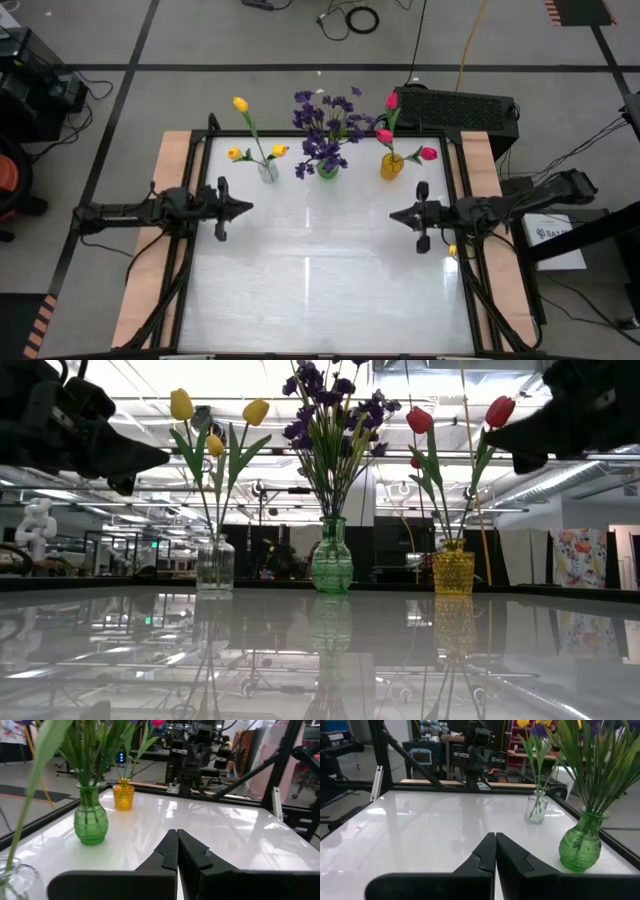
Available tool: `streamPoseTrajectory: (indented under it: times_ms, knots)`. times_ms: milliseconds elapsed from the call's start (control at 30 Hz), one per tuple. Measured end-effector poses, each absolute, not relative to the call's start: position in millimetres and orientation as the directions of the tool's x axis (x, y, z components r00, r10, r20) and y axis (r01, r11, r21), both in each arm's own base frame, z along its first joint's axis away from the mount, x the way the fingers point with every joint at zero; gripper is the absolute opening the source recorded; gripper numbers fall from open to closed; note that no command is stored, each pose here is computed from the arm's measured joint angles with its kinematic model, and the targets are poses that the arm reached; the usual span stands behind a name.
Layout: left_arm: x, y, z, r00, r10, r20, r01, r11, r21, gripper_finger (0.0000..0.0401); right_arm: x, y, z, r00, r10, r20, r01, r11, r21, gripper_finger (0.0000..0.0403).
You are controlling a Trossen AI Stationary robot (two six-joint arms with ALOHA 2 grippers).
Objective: Sort flowers into vase by color
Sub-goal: Return to Home Position
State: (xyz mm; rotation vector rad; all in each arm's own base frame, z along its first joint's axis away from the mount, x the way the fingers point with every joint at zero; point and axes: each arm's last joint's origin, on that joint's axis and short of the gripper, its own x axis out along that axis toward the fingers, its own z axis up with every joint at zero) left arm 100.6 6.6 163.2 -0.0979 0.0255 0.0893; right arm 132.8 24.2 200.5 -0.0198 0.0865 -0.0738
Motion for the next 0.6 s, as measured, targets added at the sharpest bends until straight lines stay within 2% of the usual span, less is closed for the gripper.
streamPoseTrajectory:
  times_ms: [233,500,600]
  knots:
    - [100.8,1.2,162.6,0.999,0.033,-0.034,-0.036,0.995,-0.096,0.0001,127.1,18.8,166.5,0.996,-0.089,-0.016,0.089,0.996,-0.011,0.0001]
    - [100.7,-5.2,162.4,0.999,-0.032,-0.037,0.028,0.995,-0.093,0.0001,127.4,16.1,167.8,1.000,-0.008,-0.015,0.008,1.000,-0.008,0.0001]
    - [100.5,-8.6,162.3,0.997,-0.065,-0.037,0.062,0.994,-0.090,0.0001,125.3,13.1,168.1,1.000,-0.015,-0.019,0.015,1.000,-0.001,0.0001]
